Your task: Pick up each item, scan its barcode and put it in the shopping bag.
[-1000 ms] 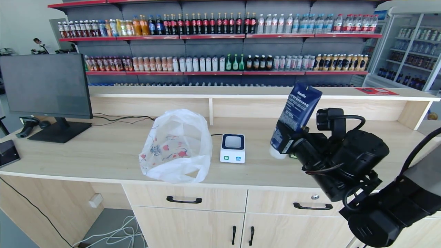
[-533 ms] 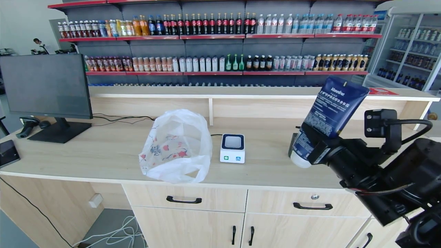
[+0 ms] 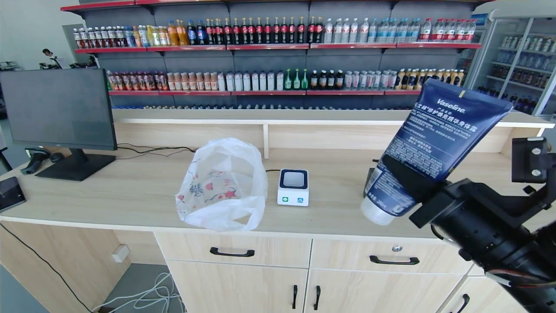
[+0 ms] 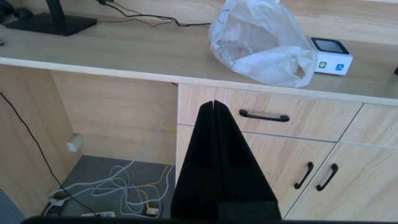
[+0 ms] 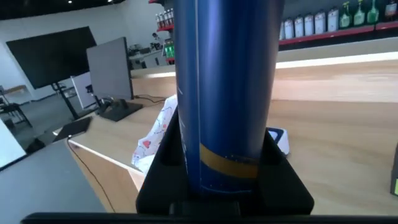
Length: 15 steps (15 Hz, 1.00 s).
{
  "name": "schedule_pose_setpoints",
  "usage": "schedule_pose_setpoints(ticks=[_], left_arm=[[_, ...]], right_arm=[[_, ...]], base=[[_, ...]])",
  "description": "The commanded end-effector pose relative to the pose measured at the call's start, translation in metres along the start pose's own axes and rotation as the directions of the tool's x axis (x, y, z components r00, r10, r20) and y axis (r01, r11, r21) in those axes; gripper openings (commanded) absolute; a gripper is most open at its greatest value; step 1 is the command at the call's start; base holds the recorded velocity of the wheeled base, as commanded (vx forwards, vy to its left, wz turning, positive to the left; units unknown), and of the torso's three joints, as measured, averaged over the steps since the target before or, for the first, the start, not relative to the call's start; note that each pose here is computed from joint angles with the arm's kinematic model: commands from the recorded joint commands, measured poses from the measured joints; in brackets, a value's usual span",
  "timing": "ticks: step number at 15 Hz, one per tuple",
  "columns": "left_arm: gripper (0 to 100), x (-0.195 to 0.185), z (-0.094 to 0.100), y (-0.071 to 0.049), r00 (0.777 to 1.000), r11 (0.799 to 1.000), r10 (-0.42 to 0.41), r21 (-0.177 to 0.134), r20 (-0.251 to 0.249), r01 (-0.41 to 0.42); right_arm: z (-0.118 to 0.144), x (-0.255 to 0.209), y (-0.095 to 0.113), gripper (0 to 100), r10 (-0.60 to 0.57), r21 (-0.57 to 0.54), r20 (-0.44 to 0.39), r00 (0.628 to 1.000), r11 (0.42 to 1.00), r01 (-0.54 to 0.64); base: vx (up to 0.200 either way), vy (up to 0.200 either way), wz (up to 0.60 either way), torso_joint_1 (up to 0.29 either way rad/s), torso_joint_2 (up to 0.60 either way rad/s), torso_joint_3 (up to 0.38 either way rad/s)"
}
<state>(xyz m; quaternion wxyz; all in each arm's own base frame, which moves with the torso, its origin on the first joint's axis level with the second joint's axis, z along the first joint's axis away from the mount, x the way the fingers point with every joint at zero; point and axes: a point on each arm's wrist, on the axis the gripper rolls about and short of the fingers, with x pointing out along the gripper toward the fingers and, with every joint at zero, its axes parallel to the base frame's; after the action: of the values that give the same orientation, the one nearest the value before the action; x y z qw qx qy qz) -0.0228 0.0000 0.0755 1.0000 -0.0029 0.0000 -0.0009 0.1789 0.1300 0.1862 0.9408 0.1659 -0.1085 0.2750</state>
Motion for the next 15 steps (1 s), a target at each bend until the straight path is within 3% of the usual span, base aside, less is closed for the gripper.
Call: schedule_pose_setpoints(ticks=[1, 3, 8, 12, 15], left_arm=[[0, 0.000, 0.000, 0.000, 1.000, 1.000, 0.000, 0.000, 0.000, 0.000], [0, 0.000, 0.000, 0.000, 1.000, 1.000, 0.000, 0.000, 0.000, 0.000], [0, 0.000, 0.000, 0.000, 1.000, 1.000, 0.000, 0.000, 0.000, 0.000], [0, 0.000, 0.000, 0.000, 1.000, 1.000, 0.000, 0.000, 0.000, 0.000], [0, 0.000, 0.000, 0.000, 1.000, 1.000, 0.000, 0.000, 0.000, 0.000]], right_arm=[[0.006, -0.010, 0.028, 0, 0.126, 0.110, 0.016, 0.992, 0.986, -0.127], [0.013, -0.014, 0.047, 0, 0.215, 0.229, 0.043, 0.976, 0.949, -0.219], [0.037, -0.012, 0.081, 0, 0.336, 0.400, 0.152, 0.930, 0.839, -0.369], [0.035, -0.032, 0.086, 0, 0.391, 0.505, 0.125, 0.912, 0.766, -0.398], [0.028, -0.041, 0.085, 0, 0.405, 0.526, 0.086, 0.910, 0.758, -0.386]], base=[[0.000, 0.000, 0.00, 0.000, 0.00, 0.000], [0.000, 0.000, 0.00, 0.000, 0.00, 0.000], [0.000, 0.000, 0.00, 0.000, 0.00, 0.000], [0.000, 0.000, 0.00, 0.000, 0.00, 0.000], [0.000, 0.000, 0.00, 0.000, 0.00, 0.000]])
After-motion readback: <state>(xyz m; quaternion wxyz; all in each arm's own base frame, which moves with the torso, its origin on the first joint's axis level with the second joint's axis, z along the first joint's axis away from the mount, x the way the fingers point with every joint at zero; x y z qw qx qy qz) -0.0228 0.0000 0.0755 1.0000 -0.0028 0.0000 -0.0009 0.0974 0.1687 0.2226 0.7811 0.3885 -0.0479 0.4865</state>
